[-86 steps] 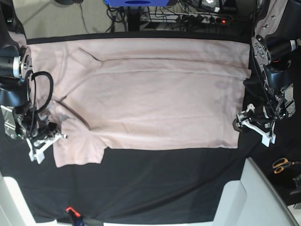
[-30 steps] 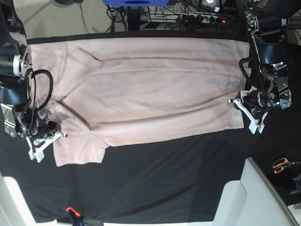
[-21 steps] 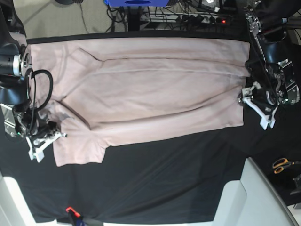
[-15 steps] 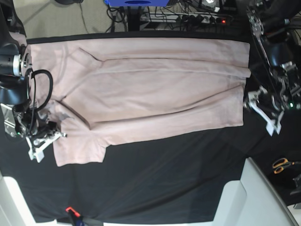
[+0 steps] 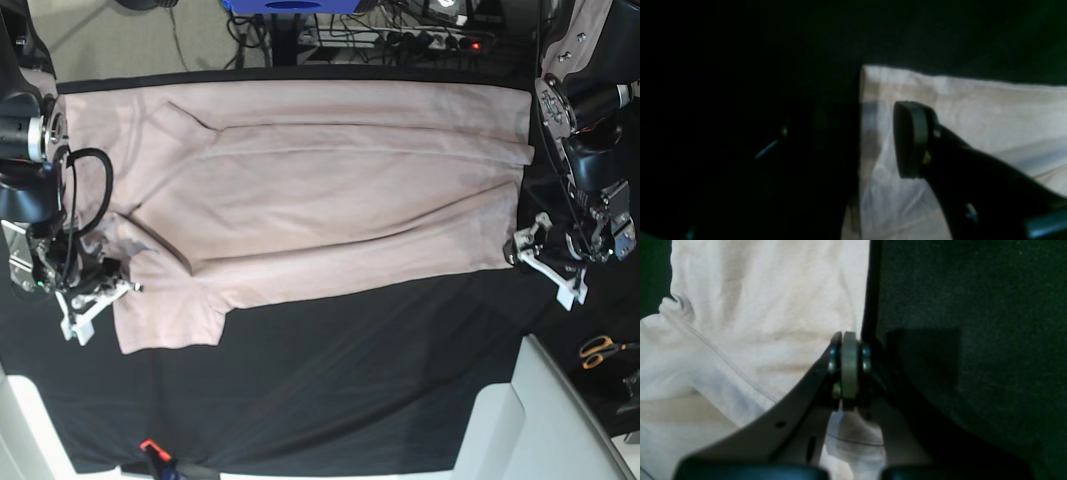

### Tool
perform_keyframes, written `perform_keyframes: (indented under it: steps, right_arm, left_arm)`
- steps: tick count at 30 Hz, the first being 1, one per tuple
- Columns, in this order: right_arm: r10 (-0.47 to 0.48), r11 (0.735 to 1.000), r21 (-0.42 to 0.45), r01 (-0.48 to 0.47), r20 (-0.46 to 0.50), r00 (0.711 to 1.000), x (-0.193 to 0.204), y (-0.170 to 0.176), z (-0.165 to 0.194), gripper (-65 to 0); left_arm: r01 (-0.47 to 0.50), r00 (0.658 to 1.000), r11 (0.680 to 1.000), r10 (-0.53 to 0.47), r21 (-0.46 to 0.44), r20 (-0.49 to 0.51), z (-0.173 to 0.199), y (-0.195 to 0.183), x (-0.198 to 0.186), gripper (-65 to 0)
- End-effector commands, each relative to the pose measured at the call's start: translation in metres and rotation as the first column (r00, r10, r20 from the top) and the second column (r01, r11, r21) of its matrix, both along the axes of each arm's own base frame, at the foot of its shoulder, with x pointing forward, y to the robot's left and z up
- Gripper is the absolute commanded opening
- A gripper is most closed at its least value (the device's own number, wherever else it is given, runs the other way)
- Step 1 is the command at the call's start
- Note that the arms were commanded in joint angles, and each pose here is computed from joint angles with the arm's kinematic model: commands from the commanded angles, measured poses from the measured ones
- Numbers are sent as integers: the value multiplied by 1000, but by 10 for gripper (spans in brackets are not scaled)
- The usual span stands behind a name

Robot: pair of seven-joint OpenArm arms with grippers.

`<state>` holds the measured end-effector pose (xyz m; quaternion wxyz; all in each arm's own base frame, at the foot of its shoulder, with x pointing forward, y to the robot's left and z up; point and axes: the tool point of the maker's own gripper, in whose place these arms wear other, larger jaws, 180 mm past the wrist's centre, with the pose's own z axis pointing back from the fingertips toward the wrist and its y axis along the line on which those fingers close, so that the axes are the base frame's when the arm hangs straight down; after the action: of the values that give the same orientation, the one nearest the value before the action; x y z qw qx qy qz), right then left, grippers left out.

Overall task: Fold the T-shirt properly
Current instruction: 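Fold the grasped side edge inward with the left gripper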

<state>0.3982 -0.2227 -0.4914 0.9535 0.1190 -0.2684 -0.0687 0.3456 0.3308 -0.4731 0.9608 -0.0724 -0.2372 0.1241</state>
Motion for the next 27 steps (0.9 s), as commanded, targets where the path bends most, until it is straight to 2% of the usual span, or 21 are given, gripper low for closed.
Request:
perform_keyframes:
  steps: [1,11,14,20,24,25,27]
  right_arm:
    - [-1,1000,-10,2,47,999,17,-7,17,-639]
    - [0,1000,-11,1,46,999,17,-7,17,-639]
    - [0,1000,-11,1,46,999,17,-7,17,-639]
    - [-1,1000,-11,1,48,999,17,-7,17,-639]
    - [-1,1000,-11,1,48,999,17,-7,17,-639]
    - [-1,1000,-11,1,48,999,17,-7,17,-639]
    - [-1,1000,-11,1,48,999,17,-7,17,-639]
  left_arm:
    - [-18,999,1000,18,14,43,14,13,13,-275]
    - [-16,999,1000,17,-17,46,7,-2,16,-275]
    - [-19,996,1000,20,-18,82,11,-5,25,-276]
    - [88,994,996,-89,30,63,5,-24,28,-276]
    - [91,994,996,-92,24,67,4,-28,30,-281]
    - [92,994,995,-93,25,64,4,-28,29,-298]
    - [86,995,996,-86,16,48,-1,-27,24,-387]
